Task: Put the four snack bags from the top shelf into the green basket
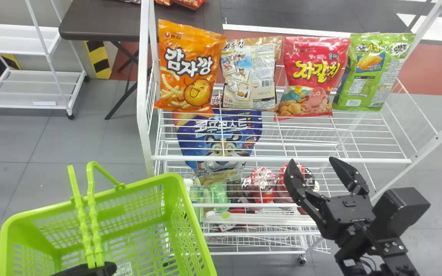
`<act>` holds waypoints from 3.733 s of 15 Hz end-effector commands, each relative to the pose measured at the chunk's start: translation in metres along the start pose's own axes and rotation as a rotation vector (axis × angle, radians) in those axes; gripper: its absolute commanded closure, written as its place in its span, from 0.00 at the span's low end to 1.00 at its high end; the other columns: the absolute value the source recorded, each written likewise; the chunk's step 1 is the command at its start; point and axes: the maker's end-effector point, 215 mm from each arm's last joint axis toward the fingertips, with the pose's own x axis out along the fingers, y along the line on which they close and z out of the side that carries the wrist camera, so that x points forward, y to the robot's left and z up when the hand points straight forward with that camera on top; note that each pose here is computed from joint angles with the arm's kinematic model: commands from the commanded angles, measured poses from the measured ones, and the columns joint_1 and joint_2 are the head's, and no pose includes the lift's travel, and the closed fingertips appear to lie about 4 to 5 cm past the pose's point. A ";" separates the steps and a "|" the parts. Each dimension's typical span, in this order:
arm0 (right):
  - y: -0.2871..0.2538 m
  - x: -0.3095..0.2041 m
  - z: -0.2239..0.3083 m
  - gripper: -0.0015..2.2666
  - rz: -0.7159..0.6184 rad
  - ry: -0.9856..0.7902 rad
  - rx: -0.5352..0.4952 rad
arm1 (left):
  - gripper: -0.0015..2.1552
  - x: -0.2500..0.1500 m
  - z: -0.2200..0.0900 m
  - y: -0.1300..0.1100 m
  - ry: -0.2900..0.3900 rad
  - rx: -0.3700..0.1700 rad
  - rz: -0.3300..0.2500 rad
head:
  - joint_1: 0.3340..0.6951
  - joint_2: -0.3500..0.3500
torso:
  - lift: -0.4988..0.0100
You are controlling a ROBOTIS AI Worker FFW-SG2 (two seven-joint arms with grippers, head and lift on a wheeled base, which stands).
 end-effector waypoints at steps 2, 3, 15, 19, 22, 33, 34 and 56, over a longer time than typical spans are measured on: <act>0.005 0.001 0.000 0.06 0.008 -0.001 0.004 | 1.00 0.000 -0.001 -0.003 0.006 0.000 -0.011 | 1.00 0.37 | 0.97; 0.008 0.002 0.002 0.06 0.012 -0.004 0.007 | 1.00 0.000 -0.002 -0.003 0.008 -0.001 -0.013 | 1.00 0.38 | 0.97; 0.059 0.078 -0.020 0.05 0.114 0.090 0.042 | 1.00 0.008 -0.004 -0.004 0.022 -0.002 -0.029 | 1.00 0.45 | 0.97; 0.114 0.141 -0.007 0.05 0.217 0.074 0.045 | 1.00 0.013 -0.008 -0.008 0.033 -0.007 -0.043 | 1.00 0.56 | 0.97; 0.145 0.181 -0.002 0.05 0.263 0.075 0.035 | 1.00 0.015 -0.011 -0.015 0.048 0.006 -0.049 | 1.00 0.65 | 0.97; 0.141 0.283 -0.001 0.05 0.149 0.102 -0.097 | 1.00 0.019 -0.015 -0.020 0.094 0.017 -0.064 | 1.00 0.72 | 0.97; 0.141 0.290 -0.004 0.06 0.154 0.118 -0.114 | 1.00 0.019 -0.015 -0.020 0.095 0.018 -0.063 | 1.00 0.71 | 0.97; 0.102 0.135 0.053 0.99 0.134 0.016 -0.076 | 1.00 0.015 0.005 -0.009 0.103 0.073 -0.026 | 1.00 0.68 | 0.97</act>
